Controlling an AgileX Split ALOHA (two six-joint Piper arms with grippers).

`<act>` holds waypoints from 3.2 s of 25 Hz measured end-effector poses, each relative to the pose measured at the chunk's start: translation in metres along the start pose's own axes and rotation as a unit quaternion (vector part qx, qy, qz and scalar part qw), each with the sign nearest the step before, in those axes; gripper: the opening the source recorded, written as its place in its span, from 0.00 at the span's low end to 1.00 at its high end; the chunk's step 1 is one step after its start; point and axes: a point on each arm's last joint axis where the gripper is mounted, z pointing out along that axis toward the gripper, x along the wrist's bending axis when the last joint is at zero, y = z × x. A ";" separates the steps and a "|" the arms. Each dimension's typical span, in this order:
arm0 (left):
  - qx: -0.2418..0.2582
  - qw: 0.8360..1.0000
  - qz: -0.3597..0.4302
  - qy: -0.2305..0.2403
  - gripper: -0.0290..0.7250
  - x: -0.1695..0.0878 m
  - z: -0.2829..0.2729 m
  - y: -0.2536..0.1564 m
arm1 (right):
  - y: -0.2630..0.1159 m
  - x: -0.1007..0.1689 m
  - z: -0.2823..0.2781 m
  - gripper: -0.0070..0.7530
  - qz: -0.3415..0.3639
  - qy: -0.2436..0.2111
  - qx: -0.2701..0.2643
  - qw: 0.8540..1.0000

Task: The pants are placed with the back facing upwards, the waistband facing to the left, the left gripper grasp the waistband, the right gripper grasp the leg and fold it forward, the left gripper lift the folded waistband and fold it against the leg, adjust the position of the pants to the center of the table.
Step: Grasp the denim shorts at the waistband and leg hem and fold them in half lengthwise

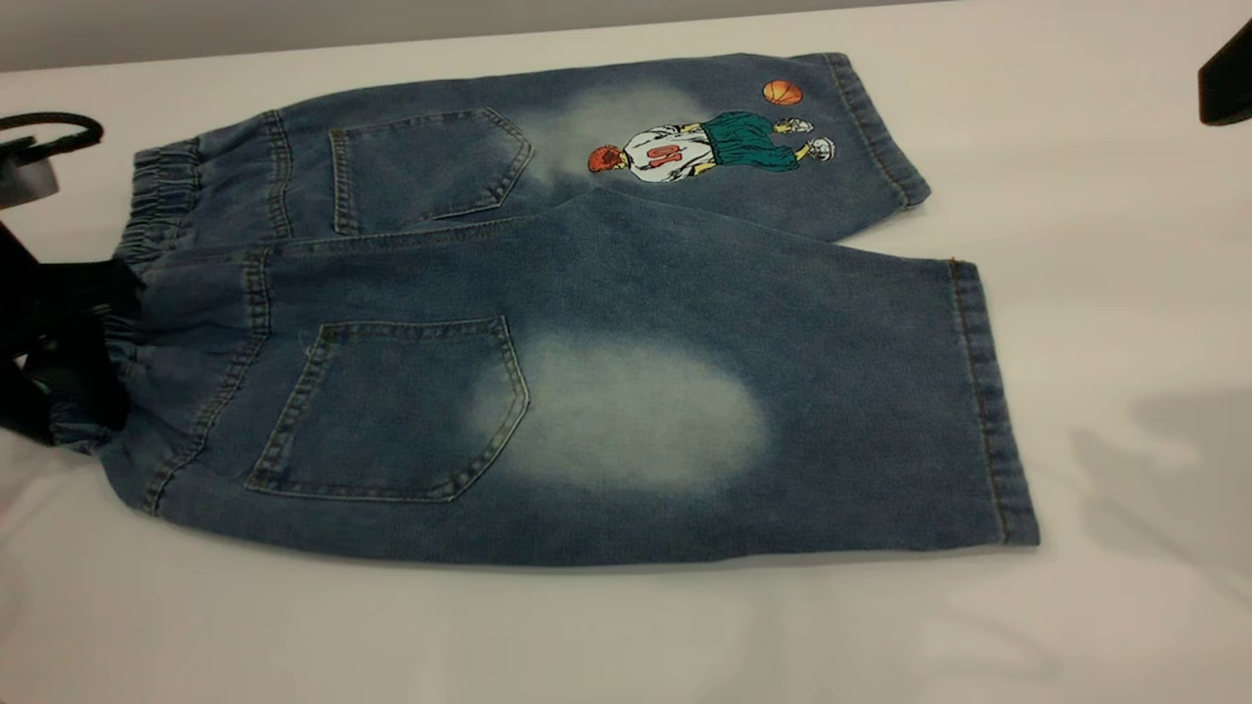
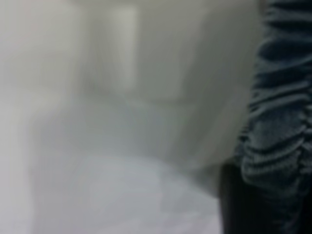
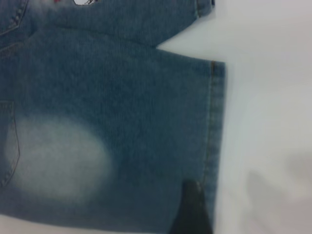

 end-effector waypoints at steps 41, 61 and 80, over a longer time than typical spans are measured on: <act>-0.130 0.987 0.084 -0.041 0.23 -0.049 -0.090 0.002 | -0.080 -0.024 0.168 0.59 0.130 0.152 0.243 0.949; -0.115 0.989 0.084 -0.045 0.23 -0.050 -0.091 -0.001 | -0.075 -0.021 0.190 0.04 0.109 0.202 0.238 0.944; -0.072 0.990 0.108 -0.050 0.23 -0.052 -0.100 -0.056 | -0.068 -0.009 0.126 0.04 0.082 0.174 0.220 0.956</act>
